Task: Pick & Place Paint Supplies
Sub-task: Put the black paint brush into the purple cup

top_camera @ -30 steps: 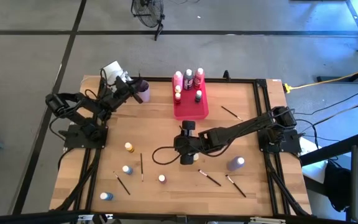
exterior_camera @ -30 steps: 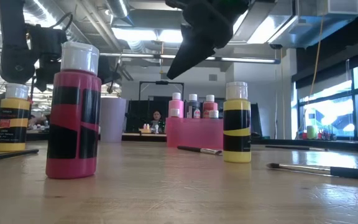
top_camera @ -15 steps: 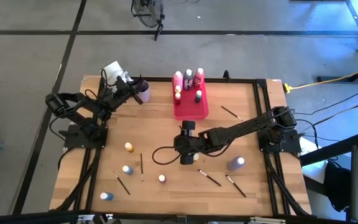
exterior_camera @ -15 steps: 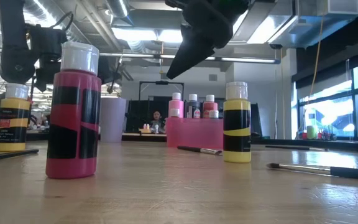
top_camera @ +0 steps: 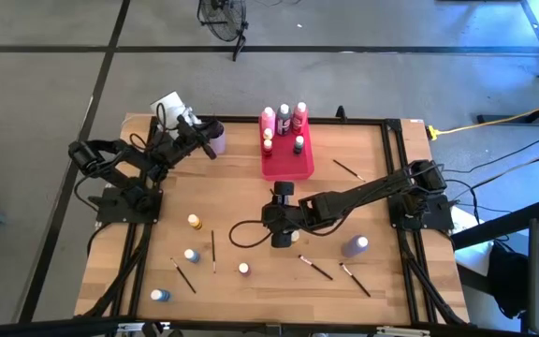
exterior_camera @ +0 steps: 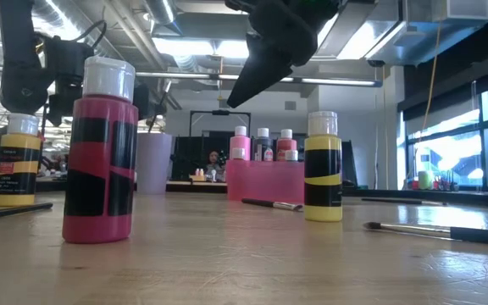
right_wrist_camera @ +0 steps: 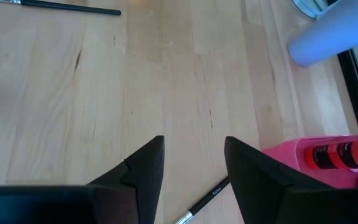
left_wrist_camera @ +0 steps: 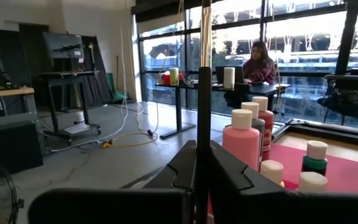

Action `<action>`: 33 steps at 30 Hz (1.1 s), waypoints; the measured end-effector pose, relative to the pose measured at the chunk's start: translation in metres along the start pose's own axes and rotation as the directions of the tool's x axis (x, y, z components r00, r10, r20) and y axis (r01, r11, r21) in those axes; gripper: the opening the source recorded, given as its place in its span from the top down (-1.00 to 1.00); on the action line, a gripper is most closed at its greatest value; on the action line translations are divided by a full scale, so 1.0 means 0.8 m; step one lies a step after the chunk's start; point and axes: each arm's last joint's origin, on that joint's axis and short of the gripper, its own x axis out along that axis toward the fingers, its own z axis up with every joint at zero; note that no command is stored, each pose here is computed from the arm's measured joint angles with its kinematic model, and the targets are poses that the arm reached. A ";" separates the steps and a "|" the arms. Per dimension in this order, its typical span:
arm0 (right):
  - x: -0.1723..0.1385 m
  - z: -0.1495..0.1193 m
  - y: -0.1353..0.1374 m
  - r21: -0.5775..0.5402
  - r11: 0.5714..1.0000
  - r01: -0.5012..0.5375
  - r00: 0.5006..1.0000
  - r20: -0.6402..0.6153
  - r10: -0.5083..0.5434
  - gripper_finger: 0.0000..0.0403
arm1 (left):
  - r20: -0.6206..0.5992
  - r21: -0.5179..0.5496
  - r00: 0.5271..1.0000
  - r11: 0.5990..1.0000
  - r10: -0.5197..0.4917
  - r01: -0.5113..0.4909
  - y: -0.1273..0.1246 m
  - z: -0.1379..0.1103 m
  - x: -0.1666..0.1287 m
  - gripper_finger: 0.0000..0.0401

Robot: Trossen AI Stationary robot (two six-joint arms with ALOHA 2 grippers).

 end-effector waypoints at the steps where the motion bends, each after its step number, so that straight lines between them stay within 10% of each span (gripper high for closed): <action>1: 0.000 0.000 0.000 0.000 1.000 0.000 1.000 0.000 0.000 0.15 | -0.005 -0.004 1.000 1.000 0.000 0.000 0.000 0.000 0.001 0.92; 33: 0.000 -0.002 0.002 -0.008 0.999 -0.051 0.999 -0.019 0.051 0.15 | -0.066 -0.039 0.998 0.999 -0.009 0.006 0.000 -0.027 0.015 0.86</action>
